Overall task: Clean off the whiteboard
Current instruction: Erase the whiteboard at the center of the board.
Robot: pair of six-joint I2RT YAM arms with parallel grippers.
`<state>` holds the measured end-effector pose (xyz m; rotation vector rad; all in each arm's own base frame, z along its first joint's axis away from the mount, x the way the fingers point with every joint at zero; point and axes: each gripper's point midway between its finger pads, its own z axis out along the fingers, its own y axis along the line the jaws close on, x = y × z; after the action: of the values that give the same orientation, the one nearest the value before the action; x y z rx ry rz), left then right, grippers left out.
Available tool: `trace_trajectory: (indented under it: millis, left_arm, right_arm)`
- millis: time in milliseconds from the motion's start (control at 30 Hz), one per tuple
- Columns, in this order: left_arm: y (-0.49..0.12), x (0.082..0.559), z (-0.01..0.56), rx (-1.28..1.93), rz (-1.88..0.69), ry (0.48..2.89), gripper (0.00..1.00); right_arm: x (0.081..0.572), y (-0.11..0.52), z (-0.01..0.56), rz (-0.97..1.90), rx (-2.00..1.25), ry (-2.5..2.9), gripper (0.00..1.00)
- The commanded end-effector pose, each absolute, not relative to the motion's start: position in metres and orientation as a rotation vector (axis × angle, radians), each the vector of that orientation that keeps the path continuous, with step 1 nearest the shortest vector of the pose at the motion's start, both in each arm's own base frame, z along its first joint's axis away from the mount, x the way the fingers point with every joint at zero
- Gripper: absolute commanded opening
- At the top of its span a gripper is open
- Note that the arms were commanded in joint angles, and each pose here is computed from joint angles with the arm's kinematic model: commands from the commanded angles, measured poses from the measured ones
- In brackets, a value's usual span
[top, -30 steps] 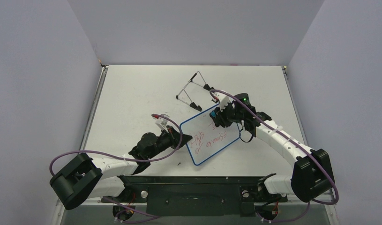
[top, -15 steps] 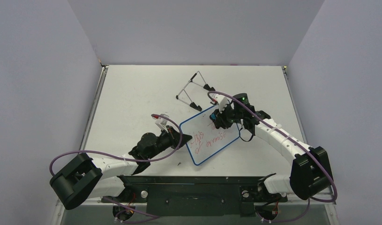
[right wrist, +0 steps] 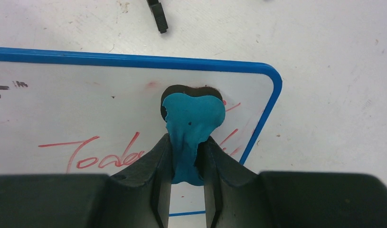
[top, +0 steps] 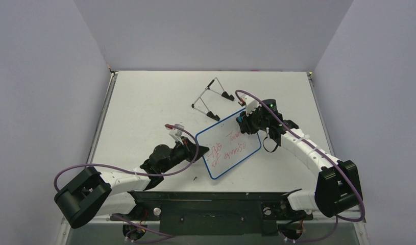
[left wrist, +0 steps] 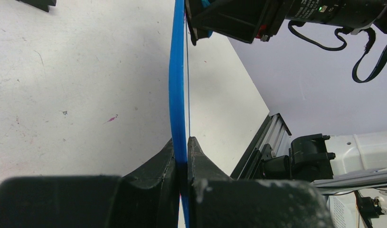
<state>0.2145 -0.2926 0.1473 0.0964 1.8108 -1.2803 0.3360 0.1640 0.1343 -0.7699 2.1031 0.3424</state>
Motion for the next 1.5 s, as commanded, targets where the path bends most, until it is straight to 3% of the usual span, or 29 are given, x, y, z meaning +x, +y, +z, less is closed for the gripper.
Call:
trace_trajectory:
  millis: [0, 100, 300, 533, 1000, 1300, 1467]
  left_arm:
    - [-0.301, 0.206, 0.192, 0.184, -1.381, 1.626, 0.0]
    - [-0.301, 0.206, 0.191, 0.186, -1.377, 1.626, 0.0]
    - [-0.301, 0.205, 0.193, 0.191, -1.378, 1.623, 0.0]
    - [-0.299, 0.206, 0.194, 0.182, -1.37, 1.622, 0.0]
    - [-0.299, 0.206, 0.196, 0.181, -1.37, 1.617, 0.0]
    - [-0.3, 0.204, 0.197, 0.202, -1.374, 1.611, 0.0]
    - [-0.3, 0.204, 0.196, 0.205, -1.374, 1.612, 0.0]
  right_arm:
    - [0.298, 0.205, 0.147, 0.581, -1.096, 1.966, 0.0]
    - [0.298, 0.208, 0.156, 0.577, -1.05, 1.944, 0.0]
    - [0.36, 0.139, 0.146, 0.282, -0.604, 2.098, 0.0]
    - [0.33, 0.16, 0.193, 0.64, -0.684, 1.917, 0.0]
    - [0.318, 0.194, 0.155, 0.58, -0.849, 2.014, 0.0]
    - [0.368, 0.124, 0.149, 0.274, -0.445, 2.108, 0.0]
    - [0.343, 0.166, 0.152, 0.466, -0.674, 2.065, 0.0]
